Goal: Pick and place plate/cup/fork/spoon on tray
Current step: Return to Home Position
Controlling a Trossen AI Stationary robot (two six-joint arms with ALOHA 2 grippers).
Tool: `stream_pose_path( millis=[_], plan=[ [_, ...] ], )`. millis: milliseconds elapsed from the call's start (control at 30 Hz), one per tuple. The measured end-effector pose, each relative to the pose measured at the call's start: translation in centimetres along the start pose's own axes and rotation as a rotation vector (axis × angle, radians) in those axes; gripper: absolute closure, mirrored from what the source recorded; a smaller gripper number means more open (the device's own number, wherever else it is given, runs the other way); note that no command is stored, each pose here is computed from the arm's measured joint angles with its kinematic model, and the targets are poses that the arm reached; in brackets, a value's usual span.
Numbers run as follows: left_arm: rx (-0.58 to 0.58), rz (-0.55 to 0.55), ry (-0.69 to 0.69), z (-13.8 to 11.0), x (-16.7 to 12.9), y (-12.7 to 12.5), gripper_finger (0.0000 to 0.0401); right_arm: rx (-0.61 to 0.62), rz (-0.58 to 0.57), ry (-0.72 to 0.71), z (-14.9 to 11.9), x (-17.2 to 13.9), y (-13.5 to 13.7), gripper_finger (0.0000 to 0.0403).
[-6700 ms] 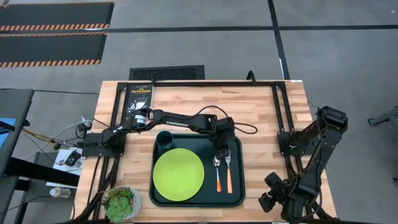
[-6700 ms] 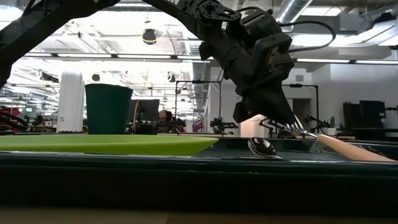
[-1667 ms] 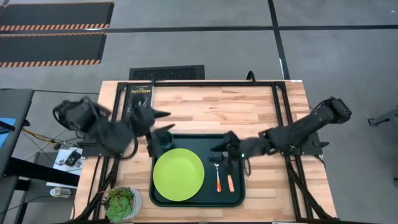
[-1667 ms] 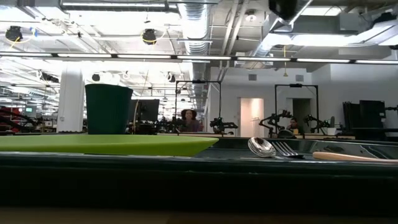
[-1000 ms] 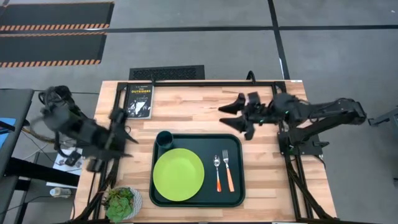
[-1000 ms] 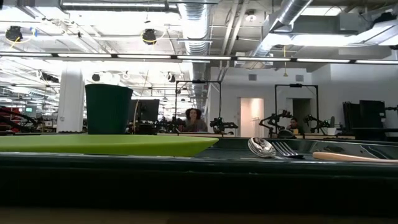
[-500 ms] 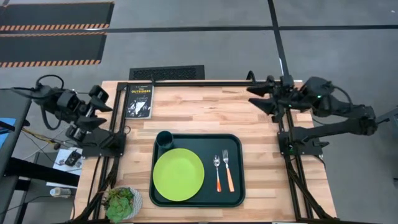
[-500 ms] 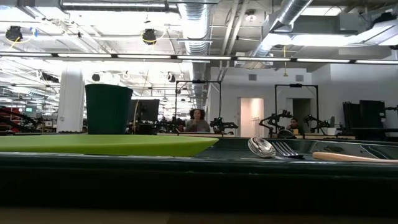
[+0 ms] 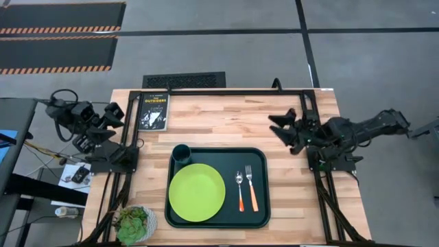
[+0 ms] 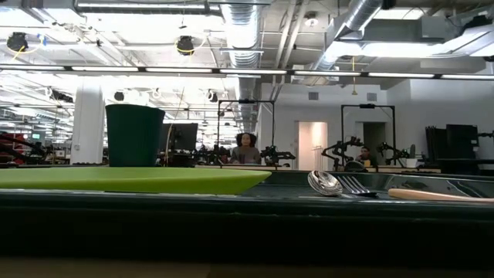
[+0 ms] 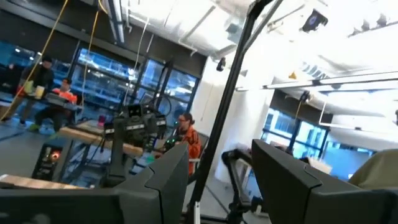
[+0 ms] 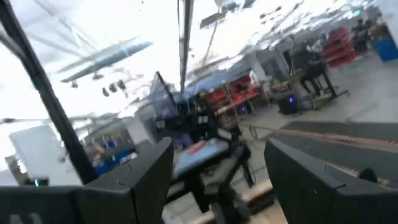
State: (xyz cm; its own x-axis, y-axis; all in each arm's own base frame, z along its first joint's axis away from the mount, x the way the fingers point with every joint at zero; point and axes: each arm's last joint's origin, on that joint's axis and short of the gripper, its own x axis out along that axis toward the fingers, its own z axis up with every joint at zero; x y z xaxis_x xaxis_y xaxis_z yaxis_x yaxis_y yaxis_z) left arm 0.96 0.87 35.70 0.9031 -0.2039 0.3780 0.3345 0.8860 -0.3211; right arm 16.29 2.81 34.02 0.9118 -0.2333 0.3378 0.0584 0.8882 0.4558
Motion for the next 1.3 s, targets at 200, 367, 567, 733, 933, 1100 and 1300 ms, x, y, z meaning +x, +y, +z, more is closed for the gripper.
stream_pose_path(
  millis=[200,367,567,733,933,1100,1300],
  plan=[
    [0.006,0.027,0.020,-1.7,-0.7,0.7,0.0236,-0.022,-0.015,0.004,2.5,-2.8,-0.9,0.0127],
    [-0.005,0.049,0.069,-2.4,-0.7,0.8,0.0236,-0.033,-0.016,0.030,4.1,-6.0,-2.2,0.0127],
    [-0.005,0.073,0.120,-4.6,-0.2,0.9,0.0236,-0.022,-0.052,0.072,2.2,-7.5,-3.6,0.0127],
    [-0.010,0.090,0.120,-6.6,0.4,1.0,0.0236,0.034,-0.082,0.078,-1.5,-8.3,-5.4,0.0127],
    [-0.028,0.094,0.151,-9.0,0.9,1.1,0.0236,0.099,-0.060,0.024,-5.3,-9.4,-7.2,0.0127],
    [-0.035,0.126,0.184,-11.3,1.1,1.4,0.0236,0.124,-0.046,0.009,-7.1,-10.1,-8.1,0.0127],
    [-0.058,0.194,0.202,-14.1,1.1,2.0,0.0236,0.136,-0.047,0.008,-8.0,-10.5,-8.7,0.0127]
  ],
)
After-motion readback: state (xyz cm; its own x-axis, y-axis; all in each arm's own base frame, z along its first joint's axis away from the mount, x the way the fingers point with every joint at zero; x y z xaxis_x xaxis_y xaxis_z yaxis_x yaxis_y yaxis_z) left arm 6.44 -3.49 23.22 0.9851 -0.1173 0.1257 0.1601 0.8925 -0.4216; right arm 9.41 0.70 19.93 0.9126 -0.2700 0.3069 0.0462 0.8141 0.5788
